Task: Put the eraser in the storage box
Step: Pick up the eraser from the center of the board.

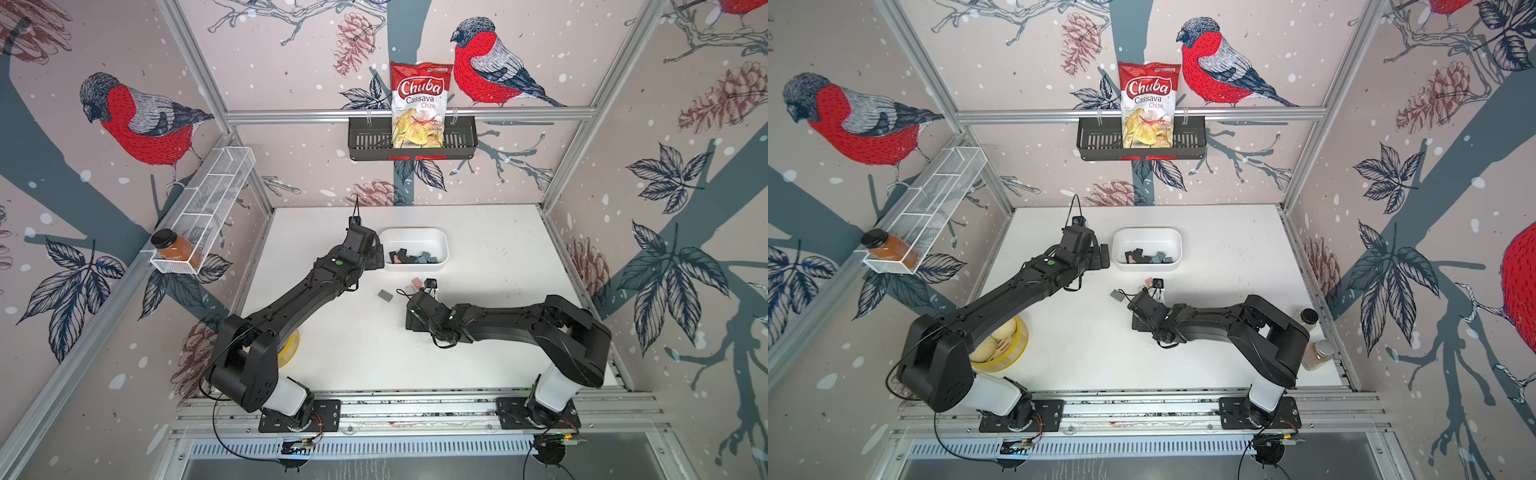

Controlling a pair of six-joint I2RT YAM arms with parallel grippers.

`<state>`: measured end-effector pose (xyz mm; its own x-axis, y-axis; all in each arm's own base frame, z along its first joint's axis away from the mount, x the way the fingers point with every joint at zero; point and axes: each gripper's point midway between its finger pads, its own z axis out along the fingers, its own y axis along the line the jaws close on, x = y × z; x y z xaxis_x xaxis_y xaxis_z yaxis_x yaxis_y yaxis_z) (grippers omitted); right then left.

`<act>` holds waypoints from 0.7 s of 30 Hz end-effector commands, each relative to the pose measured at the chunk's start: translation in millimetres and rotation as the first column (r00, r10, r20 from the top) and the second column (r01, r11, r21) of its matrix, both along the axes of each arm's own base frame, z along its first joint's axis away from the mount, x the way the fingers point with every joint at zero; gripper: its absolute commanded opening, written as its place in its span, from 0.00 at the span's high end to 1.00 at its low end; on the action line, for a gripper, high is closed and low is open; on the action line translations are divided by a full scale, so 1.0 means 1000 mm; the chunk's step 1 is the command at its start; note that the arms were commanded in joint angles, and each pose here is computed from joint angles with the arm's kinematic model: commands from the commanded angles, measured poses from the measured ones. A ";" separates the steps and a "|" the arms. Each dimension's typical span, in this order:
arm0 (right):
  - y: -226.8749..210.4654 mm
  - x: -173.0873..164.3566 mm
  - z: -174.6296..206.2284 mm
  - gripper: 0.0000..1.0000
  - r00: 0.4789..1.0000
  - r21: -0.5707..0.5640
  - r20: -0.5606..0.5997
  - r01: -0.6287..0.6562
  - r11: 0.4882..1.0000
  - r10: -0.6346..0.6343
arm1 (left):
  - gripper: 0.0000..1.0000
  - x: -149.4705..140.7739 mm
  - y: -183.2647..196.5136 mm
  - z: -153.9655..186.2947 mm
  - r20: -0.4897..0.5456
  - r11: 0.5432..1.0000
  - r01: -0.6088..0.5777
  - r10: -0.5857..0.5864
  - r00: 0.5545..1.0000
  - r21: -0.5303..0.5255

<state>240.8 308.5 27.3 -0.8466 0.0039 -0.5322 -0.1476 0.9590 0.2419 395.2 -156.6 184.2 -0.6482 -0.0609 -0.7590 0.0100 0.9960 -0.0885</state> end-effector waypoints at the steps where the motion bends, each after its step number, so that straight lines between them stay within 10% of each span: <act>1: -0.003 0.001 -0.003 0.17 1.000 -0.024 -0.002 0.018 1.000 -0.018 | 0.04 0.004 -0.001 0.005 0.023 1.000 -0.008 0.008 1.000 -0.018; 21: -0.004 0.001 -0.014 0.34 0.999 -0.044 -0.024 0.027 0.999 -0.028 | 0.04 0.006 -0.002 0.000 0.007 1.000 -0.005 0.005 1.000 -0.015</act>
